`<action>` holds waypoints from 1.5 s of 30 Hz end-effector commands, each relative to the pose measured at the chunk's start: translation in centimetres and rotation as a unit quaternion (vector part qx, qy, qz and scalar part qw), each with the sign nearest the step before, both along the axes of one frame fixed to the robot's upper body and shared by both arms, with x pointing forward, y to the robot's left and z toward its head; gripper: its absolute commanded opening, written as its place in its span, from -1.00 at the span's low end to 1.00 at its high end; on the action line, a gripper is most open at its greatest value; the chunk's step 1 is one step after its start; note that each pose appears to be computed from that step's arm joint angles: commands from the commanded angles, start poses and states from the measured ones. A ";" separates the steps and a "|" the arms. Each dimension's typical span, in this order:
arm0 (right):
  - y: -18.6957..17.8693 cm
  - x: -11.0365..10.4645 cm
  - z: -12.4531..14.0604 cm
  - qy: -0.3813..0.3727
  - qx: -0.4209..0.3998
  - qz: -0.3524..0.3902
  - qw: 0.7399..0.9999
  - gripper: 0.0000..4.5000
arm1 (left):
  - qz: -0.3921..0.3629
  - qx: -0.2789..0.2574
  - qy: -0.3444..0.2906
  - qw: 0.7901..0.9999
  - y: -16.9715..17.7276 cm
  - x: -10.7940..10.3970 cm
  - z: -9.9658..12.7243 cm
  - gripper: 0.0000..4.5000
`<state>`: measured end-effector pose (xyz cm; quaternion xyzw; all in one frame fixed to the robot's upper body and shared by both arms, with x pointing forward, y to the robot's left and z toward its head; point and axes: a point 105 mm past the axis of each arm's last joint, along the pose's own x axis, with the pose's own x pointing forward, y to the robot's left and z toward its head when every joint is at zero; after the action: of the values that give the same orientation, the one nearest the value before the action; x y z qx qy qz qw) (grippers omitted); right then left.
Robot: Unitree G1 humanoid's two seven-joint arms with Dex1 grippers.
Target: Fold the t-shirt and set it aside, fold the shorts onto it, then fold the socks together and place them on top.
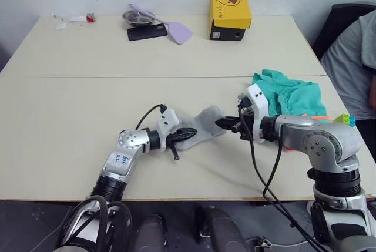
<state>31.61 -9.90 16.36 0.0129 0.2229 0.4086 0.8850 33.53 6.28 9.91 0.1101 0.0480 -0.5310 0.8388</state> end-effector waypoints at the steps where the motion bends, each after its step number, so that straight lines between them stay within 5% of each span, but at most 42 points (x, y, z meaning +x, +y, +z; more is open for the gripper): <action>1: 1.9 -1.1 1.0 -0.013 0.006 0.037 0.999 -0.99 | 0.012 0.009 0.008 1.000 0.4 -0.2 -0.6 -1.00; 22: 7.0 -0.4 -1.4 0.044 0.086 0.054 0.994 -0.99 | 0.032 -0.015 -0.002 0.999 2.9 -0.3 0.9 -1.00; 26: 7.4 -0.9 -0.6 0.055 0.130 0.071 0.987 -0.50 | 0.052 -0.086 0.019 0.995 4.4 0.0 3.1 -1.00; 36: 7.5 -1.4 0.0 0.031 0.170 0.115 0.978 0.99 | 0.081 -0.081 0.059 0.992 9.6 -0.5 4.5 -1.00; 45: 5.0 -1.9 2.5 -0.040 0.246 0.153 0.956 0.99 | 0.025 -0.116 0.043 0.992 8.5 -1.6 7.9 -1.00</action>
<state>29.89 -4.12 17.13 0.1709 0.1272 0.5726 0.7917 32.76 16.15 15.51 -0.0167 0.0611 -0.4786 0.8757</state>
